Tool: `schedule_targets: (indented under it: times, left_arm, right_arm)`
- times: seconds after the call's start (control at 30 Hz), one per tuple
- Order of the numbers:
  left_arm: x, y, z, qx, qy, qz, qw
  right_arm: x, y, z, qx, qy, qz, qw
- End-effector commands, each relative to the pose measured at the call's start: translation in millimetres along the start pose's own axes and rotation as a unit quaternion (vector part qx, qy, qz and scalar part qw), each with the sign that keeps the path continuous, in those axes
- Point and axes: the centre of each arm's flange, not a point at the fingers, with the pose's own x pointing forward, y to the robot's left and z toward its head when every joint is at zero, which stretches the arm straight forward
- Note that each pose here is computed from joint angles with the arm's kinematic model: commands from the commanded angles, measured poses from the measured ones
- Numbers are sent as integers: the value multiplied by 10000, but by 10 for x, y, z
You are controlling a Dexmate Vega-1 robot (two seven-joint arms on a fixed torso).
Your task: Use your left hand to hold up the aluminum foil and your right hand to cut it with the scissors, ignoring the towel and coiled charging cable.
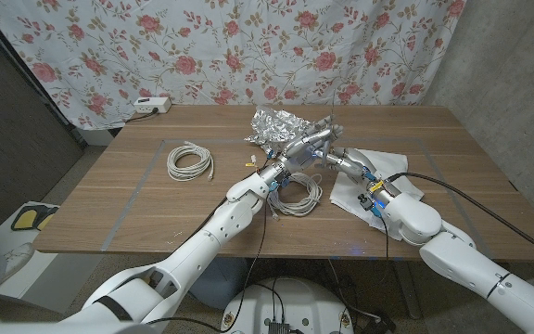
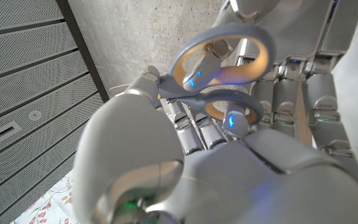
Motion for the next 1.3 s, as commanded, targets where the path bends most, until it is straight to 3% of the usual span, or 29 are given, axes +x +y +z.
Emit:
schedule_targets:
  times: [0.03, 0.37, 0.83, 1.3]
  left_arm:
    - [38, -70, -73, -291, -56, -103, 9995]
    - [41, -66, -89, -236, -82, -83, 9997]
    - [46, -38, 62, 132, -74, -128, 9998]
    - [19, -15, 122, 191, -94, -135, 9997]
  right_arm:
    - [-7, 15, -39, -17, 68, -197, 9998]
    - [-14, 31, -51, 16, 124, -308, 9994]
    - [-20, 33, -97, 424, 157, -183, 9988]
    - [-34, 20, -70, 352, 164, -116, 9992]
